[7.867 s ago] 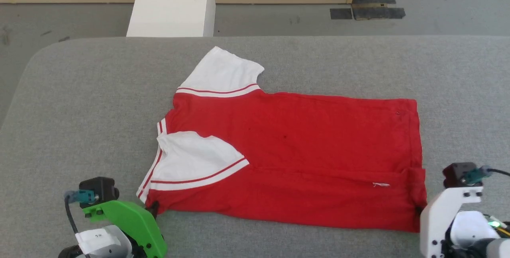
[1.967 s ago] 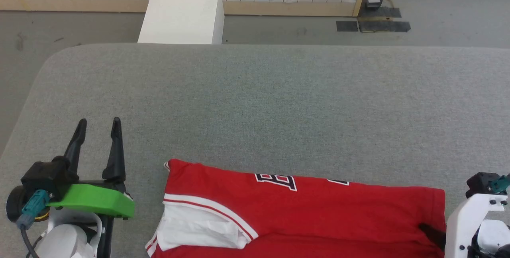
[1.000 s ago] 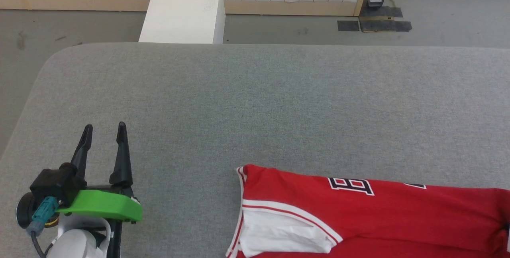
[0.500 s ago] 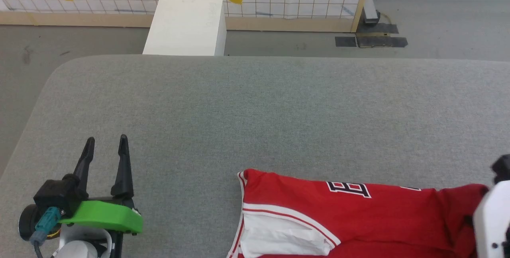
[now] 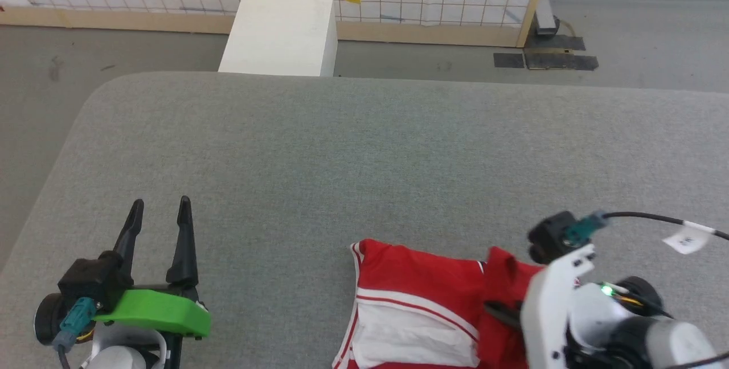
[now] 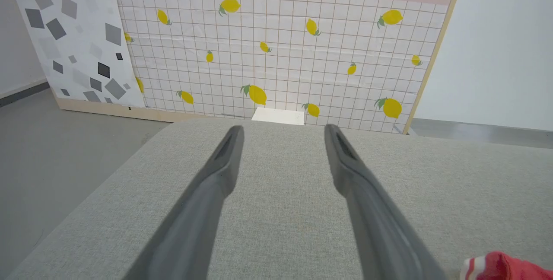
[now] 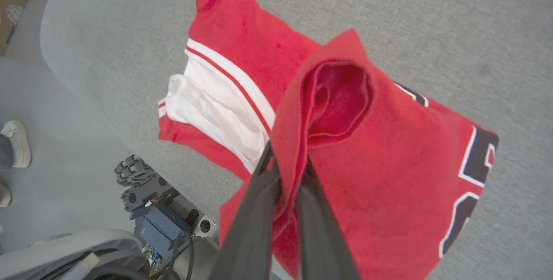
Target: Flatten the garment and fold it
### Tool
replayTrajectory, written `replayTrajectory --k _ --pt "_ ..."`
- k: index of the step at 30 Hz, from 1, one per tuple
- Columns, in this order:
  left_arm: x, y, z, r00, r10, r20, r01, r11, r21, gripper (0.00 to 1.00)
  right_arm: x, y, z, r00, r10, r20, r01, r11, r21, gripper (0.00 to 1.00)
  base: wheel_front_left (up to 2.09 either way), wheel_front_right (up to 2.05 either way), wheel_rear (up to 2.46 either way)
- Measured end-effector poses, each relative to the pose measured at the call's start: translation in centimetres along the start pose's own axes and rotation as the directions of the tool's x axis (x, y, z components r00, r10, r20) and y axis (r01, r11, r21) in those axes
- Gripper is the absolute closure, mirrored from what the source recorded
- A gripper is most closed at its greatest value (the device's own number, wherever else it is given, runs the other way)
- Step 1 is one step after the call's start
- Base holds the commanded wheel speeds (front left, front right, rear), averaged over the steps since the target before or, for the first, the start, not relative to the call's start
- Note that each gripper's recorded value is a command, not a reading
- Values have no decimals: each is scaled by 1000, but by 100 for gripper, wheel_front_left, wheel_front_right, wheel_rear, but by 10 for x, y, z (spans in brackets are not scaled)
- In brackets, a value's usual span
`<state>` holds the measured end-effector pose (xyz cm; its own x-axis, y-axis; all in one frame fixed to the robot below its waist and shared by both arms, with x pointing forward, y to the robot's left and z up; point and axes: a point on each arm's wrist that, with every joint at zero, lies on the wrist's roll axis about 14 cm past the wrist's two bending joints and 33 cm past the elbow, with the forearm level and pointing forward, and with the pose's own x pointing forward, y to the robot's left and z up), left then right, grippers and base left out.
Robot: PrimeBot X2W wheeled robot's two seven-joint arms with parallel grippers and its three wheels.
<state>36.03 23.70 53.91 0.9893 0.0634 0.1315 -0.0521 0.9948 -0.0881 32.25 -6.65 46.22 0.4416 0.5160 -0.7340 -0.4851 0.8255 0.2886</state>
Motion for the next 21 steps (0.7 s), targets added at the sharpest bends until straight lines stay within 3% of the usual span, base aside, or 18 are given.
replayTrajectory --k 9,19,20,21 --pt "-7 7 -10 999 31 -32 -31 1000 -3 0 50 64 19 980 197 18 -196 980 -36 100 0 0 0" --pt "-8 10 -23 996 50 -68 -51 999 -15 0 103 72 -8 974 223 -49 -224 974 -14 100 0 0 0" --pt "-8 9 -23 996 47 -71 -48 999 -18 0 106 71 -10 974 223 -41 -223 975 -8 91 0 0 0" --pt "-8 8 -24 996 46 -72 -47 999 -20 0 109 70 -13 974 220 -52 -221 975 -15 41 0 0 0"
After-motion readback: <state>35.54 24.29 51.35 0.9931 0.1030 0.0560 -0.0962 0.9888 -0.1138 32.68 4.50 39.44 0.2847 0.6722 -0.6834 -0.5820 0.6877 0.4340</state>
